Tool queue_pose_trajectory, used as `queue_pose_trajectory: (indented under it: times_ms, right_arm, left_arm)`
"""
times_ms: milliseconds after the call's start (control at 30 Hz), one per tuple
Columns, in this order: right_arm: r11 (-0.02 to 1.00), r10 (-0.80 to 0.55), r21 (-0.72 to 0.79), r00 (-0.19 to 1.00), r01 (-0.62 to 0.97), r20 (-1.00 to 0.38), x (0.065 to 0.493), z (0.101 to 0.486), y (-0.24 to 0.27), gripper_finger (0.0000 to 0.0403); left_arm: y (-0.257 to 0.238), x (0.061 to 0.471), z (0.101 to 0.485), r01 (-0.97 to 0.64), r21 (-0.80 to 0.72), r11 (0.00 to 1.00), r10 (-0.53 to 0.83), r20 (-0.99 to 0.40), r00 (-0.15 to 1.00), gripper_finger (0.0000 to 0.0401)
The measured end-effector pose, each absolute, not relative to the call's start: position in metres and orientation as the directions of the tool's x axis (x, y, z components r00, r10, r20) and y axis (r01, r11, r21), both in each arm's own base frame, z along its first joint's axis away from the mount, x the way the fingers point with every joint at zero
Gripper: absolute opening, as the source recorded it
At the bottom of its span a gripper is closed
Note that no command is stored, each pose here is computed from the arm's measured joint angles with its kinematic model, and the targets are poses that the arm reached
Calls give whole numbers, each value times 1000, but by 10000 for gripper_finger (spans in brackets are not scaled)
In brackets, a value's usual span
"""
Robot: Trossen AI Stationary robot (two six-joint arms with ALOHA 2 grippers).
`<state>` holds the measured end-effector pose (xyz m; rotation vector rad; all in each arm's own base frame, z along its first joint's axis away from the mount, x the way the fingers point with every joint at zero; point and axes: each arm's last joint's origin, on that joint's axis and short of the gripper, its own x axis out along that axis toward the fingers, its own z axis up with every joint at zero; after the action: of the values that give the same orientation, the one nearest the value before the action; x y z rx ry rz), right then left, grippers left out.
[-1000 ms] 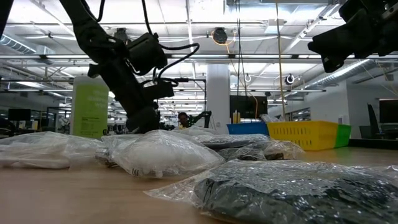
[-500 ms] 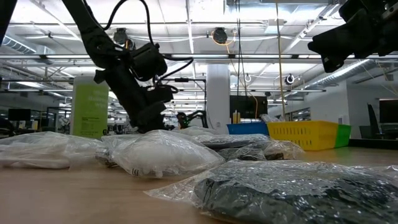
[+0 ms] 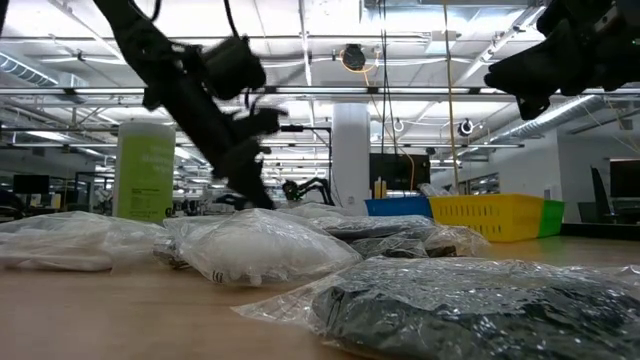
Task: Pick & Place Travel size toiletries
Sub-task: Put the nail cutter into the green bin
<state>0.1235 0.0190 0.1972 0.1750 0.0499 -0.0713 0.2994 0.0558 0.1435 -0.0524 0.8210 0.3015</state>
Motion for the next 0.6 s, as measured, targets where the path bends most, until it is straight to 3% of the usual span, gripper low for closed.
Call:
queue_pose_trajectory:
  times_ms: [233, 433, 600]
  right_arm:
    - [955, -207, 212, 978, 205, -13, 137, 199, 18, 93]
    - [945, -238, 230, 971, 233, -9, 158, 192, 17, 163]
    - [901, -285, 348, 958, 259, 25, 174, 186, 11, 213]
  left_arm:
    - [22, 325, 188, -202, 368, 908, 394, -579, 714, 36]
    - [2, 345, 220, -186, 515, 837, 457, -471, 755, 36]
    - [-9, 351, 237, -172, 571, 802, 466, -419, 779, 36]
